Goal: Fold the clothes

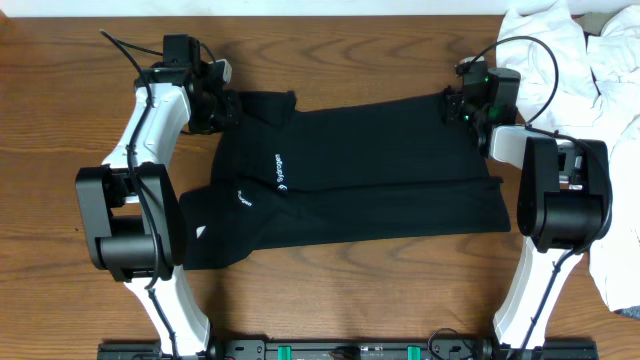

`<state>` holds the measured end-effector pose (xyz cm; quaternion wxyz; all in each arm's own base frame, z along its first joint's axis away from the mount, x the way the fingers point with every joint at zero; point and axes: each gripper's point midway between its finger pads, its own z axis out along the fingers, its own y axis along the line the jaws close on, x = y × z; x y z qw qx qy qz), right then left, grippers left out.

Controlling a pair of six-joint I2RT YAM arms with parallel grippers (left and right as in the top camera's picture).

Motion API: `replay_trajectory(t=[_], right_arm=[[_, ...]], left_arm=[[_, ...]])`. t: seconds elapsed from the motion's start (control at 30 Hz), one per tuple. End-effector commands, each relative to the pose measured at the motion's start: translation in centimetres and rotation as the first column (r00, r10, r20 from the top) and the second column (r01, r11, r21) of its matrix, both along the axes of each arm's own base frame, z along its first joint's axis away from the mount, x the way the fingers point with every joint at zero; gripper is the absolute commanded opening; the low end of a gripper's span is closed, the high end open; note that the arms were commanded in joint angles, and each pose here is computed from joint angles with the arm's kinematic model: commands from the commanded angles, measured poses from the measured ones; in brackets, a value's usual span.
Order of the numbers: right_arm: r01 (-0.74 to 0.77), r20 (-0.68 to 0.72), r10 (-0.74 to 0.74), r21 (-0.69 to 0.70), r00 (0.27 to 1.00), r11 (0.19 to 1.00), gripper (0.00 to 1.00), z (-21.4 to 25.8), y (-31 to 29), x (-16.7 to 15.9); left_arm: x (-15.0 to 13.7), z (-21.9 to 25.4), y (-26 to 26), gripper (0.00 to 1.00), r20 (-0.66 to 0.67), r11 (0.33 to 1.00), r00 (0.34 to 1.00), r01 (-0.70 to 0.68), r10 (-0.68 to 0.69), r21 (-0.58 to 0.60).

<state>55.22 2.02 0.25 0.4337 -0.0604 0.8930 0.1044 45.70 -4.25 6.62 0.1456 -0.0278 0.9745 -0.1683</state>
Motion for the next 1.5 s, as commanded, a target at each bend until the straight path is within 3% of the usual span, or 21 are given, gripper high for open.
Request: replay_trajectory(t=[0.0,0.2,0.33,0.43,0.73,0.93,1.07,1.23,1.47], right_arm=[[0.107,-0.046,-0.106,0.034,0.993,0.994,0.01,-0.8,-1.9,-0.2],[0.207,-0.038,-0.205,0.091,0.978,0.974,0.01,3.1,-5.0,-0.4],[0.230,-0.041,-0.227,0.091,0.973,0.969,0.01,5.8,-6.1,-1.2],[0.240,-0.072,-0.234,0.088,0.970,0.967,0.01,7.4,-6.4,-2.4],[0.248,-0.189,-0.230,0.075,0.955,0.966,0.01,11.1,-5.7,-7.1],[0.250,-0.277,-0.225,0.060,0.934,0.966,0.01,13.0,-5.2,-11.1],[0.268,-0.397,-0.249,-0.006,0.883,0.963,0.02,12.0,-5.8,-14.7],[0.337,-0.505,-0.402,-0.220,0.764,0.915,0.01,10.0,-8.9,-18.8],[0.348,-0.498,-0.438,-0.266,0.749,0.899,0.04,10.0,-9.7,-19.1]], left_arm=[[0.2,0.8,-0.2,0.08,0.007,1.000,1.000,-0.003,0.003,-0.012],[-0.7,0.7,0.1,0.08,-0.030,1.000,0.999,-0.014,0.013,-0.028],[-0.7,2.0,-1.0,0.06,-0.012,0.991,1.000,0.006,-0.008,-0.135],[-0.9,3.6,-1.8,0.06,0.009,0.980,1.000,0.024,-0.023,-0.198],[-3.5,7.3,-2.0,0.06,0.011,0.980,0.999,0.045,-0.044,-0.193],[-6.2,8.4,-2.1,0.06,-0.059,0.979,0.997,0.031,-0.043,-0.200],[-9.0,7.5,-1.5,0.06,-0.190,0.987,0.981,0.000,-0.030,-0.160],[-11.0,6.4,0.2,0.06,-0.283,0.999,0.959,-0.017,0.002,-0.048],[-13.1,5.2,-0.1,0.06,-0.365,0.999,0.931,-0.014,-0.002,-0.040]])
